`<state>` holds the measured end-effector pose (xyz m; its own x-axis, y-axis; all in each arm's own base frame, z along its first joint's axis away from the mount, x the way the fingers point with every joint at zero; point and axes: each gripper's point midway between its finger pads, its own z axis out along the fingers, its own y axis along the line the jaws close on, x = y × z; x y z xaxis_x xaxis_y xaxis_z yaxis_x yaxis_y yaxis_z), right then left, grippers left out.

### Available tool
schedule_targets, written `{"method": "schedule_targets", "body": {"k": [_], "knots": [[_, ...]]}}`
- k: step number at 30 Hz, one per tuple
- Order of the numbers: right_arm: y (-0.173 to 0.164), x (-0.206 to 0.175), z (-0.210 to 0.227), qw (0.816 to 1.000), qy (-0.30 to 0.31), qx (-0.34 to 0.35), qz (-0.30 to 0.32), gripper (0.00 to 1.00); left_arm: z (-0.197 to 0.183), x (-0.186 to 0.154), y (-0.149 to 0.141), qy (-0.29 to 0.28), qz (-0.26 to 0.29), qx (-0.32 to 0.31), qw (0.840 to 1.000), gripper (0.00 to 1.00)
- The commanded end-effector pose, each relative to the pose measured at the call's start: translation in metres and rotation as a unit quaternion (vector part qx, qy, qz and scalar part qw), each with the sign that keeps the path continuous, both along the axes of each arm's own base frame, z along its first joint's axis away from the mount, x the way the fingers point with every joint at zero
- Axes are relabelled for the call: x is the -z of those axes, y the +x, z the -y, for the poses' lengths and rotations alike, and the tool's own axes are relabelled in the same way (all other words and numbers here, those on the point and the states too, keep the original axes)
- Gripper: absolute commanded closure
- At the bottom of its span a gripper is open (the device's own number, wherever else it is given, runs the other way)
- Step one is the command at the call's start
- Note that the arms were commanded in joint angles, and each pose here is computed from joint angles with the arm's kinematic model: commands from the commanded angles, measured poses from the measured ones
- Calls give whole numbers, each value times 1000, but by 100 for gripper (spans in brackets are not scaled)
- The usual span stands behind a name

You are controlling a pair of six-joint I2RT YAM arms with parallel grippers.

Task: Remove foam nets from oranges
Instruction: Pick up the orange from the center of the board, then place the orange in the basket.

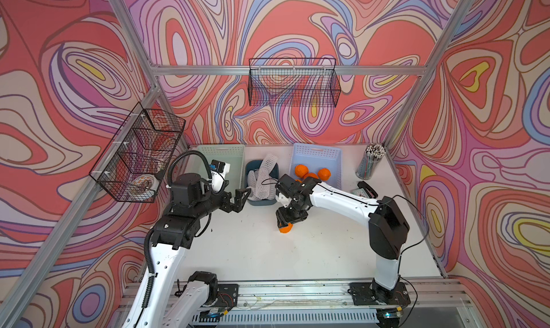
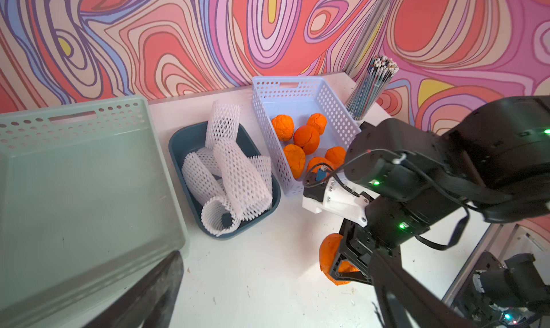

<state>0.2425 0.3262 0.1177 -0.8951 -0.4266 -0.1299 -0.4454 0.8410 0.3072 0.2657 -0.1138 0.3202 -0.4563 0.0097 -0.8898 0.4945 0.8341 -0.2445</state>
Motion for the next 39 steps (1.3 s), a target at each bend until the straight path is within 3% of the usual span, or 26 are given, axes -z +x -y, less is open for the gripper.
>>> {"method": "schedule_targets", "body": {"k": [1, 5, 12, 21, 30, 39], "knots": [[8, -32, 21, 999, 8, 36, 16, 42, 7, -32, 3, -24, 42, 16, 999, 0], [37, -64, 56, 994, 35, 93, 36, 41, 9, -37, 7, -27, 47, 18, 998, 0], [106, -77, 123, 985, 17, 160, 68, 41, 12, -40, 7, -48, 46, 20, 998, 0], [186, -22, 178, 973, -69, 210, 70, 42, 6, -32, -3, -42, 31, 8, 999, 0], [215, 13, 201, 967, -103, 223, 60, 41, -2, -22, -16, -20, 18, -8, 1000, 0], [224, -5, 210, 965, -68, 241, 80, 10, -9, -13, -13, -6, 3, -30, 1000, 0]]}}
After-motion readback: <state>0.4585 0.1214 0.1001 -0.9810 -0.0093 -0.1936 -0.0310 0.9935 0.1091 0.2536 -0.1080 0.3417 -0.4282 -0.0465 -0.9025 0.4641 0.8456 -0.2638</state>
